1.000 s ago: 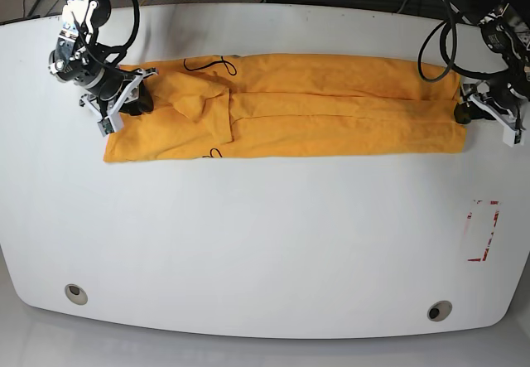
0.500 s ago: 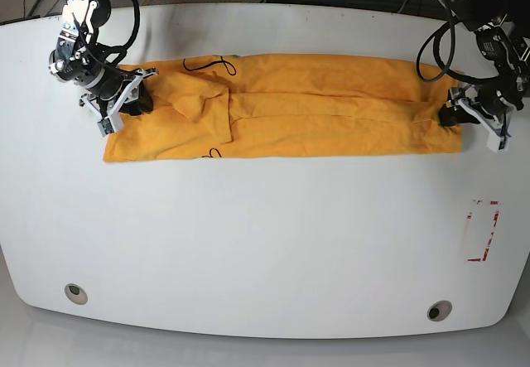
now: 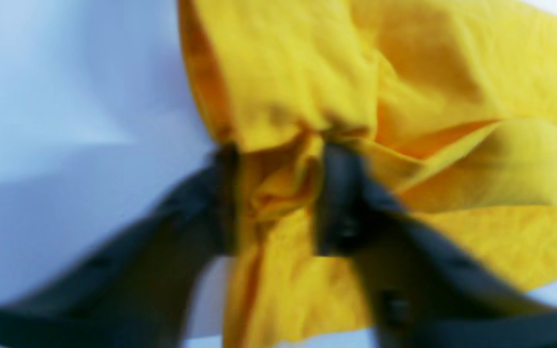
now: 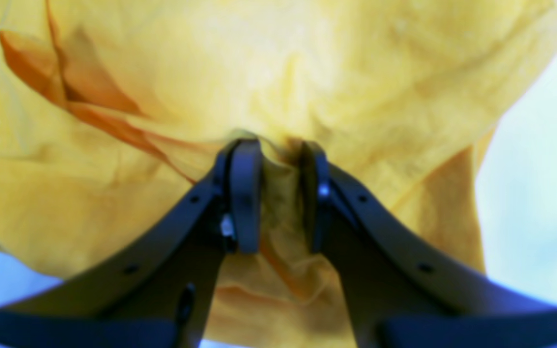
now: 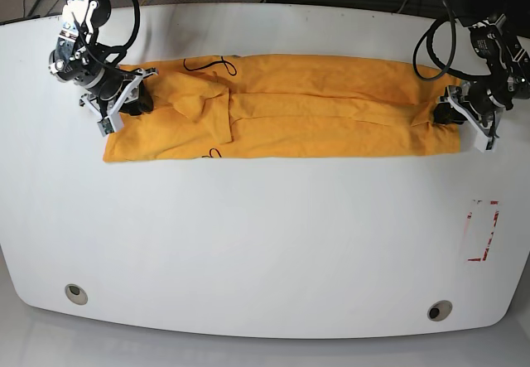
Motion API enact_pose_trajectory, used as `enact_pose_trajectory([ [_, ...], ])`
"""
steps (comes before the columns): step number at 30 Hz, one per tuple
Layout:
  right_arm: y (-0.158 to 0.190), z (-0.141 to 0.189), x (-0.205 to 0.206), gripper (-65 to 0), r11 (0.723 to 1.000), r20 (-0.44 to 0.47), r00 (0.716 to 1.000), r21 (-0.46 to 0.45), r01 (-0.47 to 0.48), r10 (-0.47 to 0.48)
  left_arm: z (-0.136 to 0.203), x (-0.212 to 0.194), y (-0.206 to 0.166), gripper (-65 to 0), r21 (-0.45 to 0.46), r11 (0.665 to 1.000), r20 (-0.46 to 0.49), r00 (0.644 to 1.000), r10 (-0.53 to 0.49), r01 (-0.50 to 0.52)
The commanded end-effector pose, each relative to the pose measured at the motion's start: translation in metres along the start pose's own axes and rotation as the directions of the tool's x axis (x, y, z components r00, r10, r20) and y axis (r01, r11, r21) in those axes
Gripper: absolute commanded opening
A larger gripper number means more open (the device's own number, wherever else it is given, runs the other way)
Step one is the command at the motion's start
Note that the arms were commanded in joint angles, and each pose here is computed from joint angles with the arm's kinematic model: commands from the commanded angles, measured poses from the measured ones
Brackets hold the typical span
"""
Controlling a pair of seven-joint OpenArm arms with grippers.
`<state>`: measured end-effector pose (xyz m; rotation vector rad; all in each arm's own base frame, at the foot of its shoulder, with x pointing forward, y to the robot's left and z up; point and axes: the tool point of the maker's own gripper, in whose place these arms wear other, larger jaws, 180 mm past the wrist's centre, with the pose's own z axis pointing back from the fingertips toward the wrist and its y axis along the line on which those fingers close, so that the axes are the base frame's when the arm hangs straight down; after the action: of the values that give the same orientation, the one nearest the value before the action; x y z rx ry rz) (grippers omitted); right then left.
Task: Layout the t-shirt on the table in an organized manner, then fold the t-shirt properly
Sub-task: 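Hold the strip end with the left gripper and drag it toward the right gripper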
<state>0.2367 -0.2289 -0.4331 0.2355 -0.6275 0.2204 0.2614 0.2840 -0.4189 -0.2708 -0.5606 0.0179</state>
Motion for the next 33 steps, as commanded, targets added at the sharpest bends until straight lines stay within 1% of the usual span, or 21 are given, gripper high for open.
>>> enact_pose_trajectory([
  [1,-0.009,0.003,-0.023,-51.2,0.999,-0.113,0.994,-0.035,-0.018,0.014,0.002,-0.009,0.005,-56.0,0.020,1.000,-0.055,0.998,-0.016,0.017],
  [2,-0.007,0.003,-0.021,-51.2,1.000,-0.102,0.995,-0.025,-0.009,0.006,0.002,-0.009,0.005,-57.2,0.020,1.000,-0.056,0.998,-0.016,0.017],
  [6,-0.001,0.003,-0.016,-51.2,1.000,-0.069,0.997,0.005,0.021,-0.021,0.002,-0.009,0.005,-58.1,0.020,1.000,-0.056,0.998,-0.016,0.017],
  [10,-0.001,0.003,-0.015,-51.2,1.000,-0.064,0.998,0.010,0.024,-0.023,0.003,-0.005,0.002,-58.2,0.022,0.999,-0.052,0.998,-0.039,0.040],
  [14,0.001,0.003,-0.015,-51.2,1.000,-0.063,0.998,0.013,0.025,-0.024,0.010,0.002,-0.009,-59.6,0.032,0.992,-0.044,0.992,-0.120,0.121],
  [18,0.001,0.003,-0.015,-51.2,1.000,-0.063,0.998,0.013,0.025,-0.024,0.019,0.014,-0.028,-61.2,0.038,0.971,-0.022,0.972,-0.235,0.236],
  [22,0.002,0.002,-0.015,-51.2,1.000,-0.063,0.998,0.016,0.025,-0.024,0.030,0.024,-0.053,-61.4,0.040,0.932,-0.002,0.933,-0.359,0.359],
  [24,0.002,0.002,-0.015,-51.2,1.000,-0.063,0.998,0.016,0.025,-0.024,0.035,0.028,-0.067,-61.4,0.044,0.899,0.002,0.900,-0.436,0.436],
  [25,0.002,0.002,-0.015,-51.2,1.000,-0.063,0.998,0.016,0.025,-0.024,0.036,0.030,-0.073,-61.4,0.044,0.887,0.004,0.888,-0.460,0.459],
  [26,0.002,0.002,-0.015,-51.2,1.000,-0.064,0.998,0.016,0.026,-0.025,0.038,0.032,-0.083,-61.5,0.051,0.859,0.000,0.860,-0.510,0.509],
  [27,0.002,0.002,-0.015,-51.2,1.000,-0.064,0.998,0.016,0.026,-0.025,0.039,0.032,-0.085,-61.5,0.054,0.851,-0.002,0.853,-0.523,0.522],
  [28,0.002,0.002,-0.015,-51.2,1.000,-0.064,0.998,0.016,0.026,-0.025,0.040,0.033,-0.091,-61.5,0.065,0.827,-0.010,0.829,-0.559,0.558],
  [33,0.002,0.002,-0.015,-51.2,1.000,-0.064,0.998,0.016,0.026,-0.025,0.040,0.036,-0.106,-61.5,0.099,0.748,-0.050,0.754,-0.655,0.657],
])
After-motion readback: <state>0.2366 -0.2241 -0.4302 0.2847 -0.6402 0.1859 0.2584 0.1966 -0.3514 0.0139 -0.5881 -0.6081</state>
